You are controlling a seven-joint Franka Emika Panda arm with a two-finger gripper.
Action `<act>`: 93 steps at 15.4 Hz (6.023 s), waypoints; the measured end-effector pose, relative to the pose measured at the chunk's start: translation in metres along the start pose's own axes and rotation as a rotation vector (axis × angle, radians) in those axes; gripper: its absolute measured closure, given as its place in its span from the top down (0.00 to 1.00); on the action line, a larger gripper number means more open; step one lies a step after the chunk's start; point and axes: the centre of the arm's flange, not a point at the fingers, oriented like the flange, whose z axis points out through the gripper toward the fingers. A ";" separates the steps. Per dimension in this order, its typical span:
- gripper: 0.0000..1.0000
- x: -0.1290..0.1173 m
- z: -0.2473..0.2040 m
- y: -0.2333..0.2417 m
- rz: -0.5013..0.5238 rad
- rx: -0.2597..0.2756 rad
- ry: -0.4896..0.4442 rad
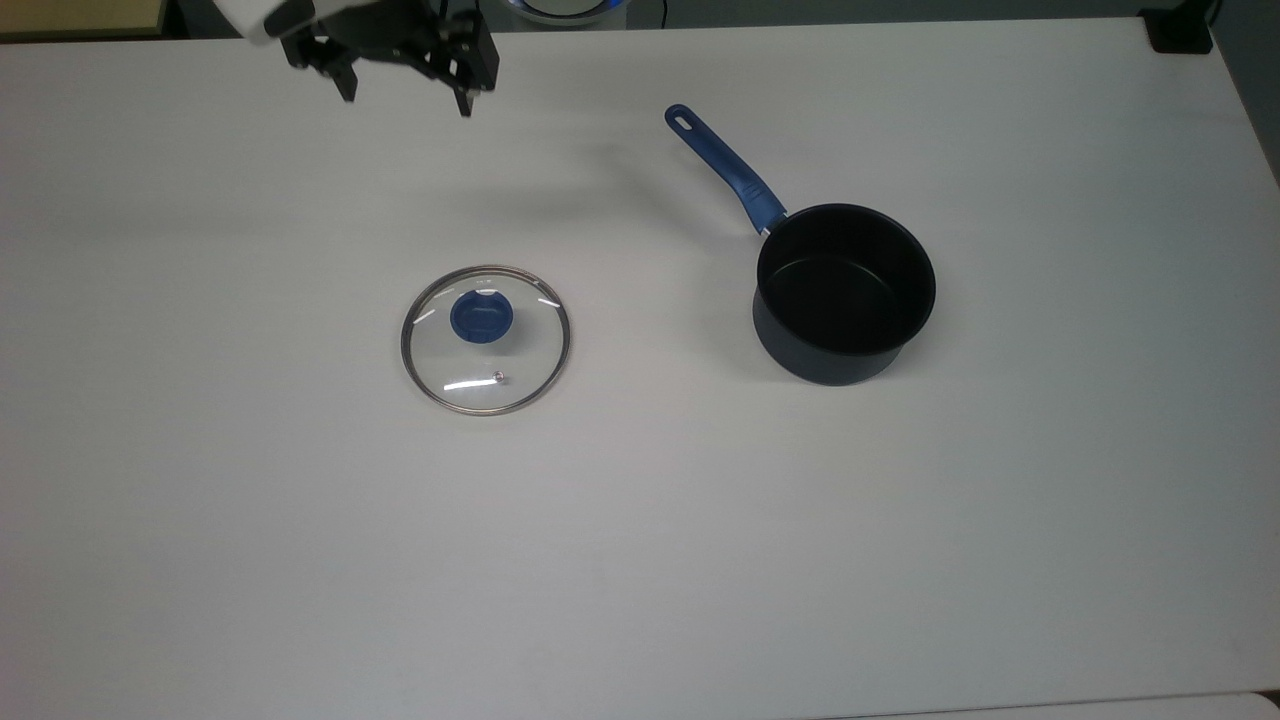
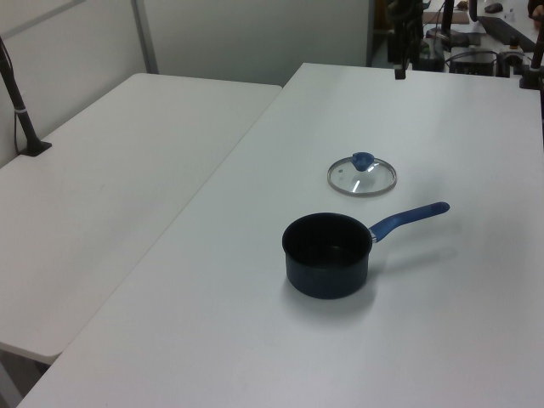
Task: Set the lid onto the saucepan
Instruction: 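Move the gripper over the glass lid and lower onto its blue knob, then close the gripper on the blue knob and lift the glass lid, then carry the lifted glass lid over to the dark blue saucepan, then lower the lid onto the saucepan rim and open the gripper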
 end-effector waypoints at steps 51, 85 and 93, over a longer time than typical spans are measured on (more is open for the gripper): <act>0.67 0.105 0.196 -0.049 -0.114 -0.015 0.017; 0.67 0.016 0.074 -0.301 -0.073 0.082 0.017; 0.67 0.016 0.081 -0.346 -0.073 0.095 0.073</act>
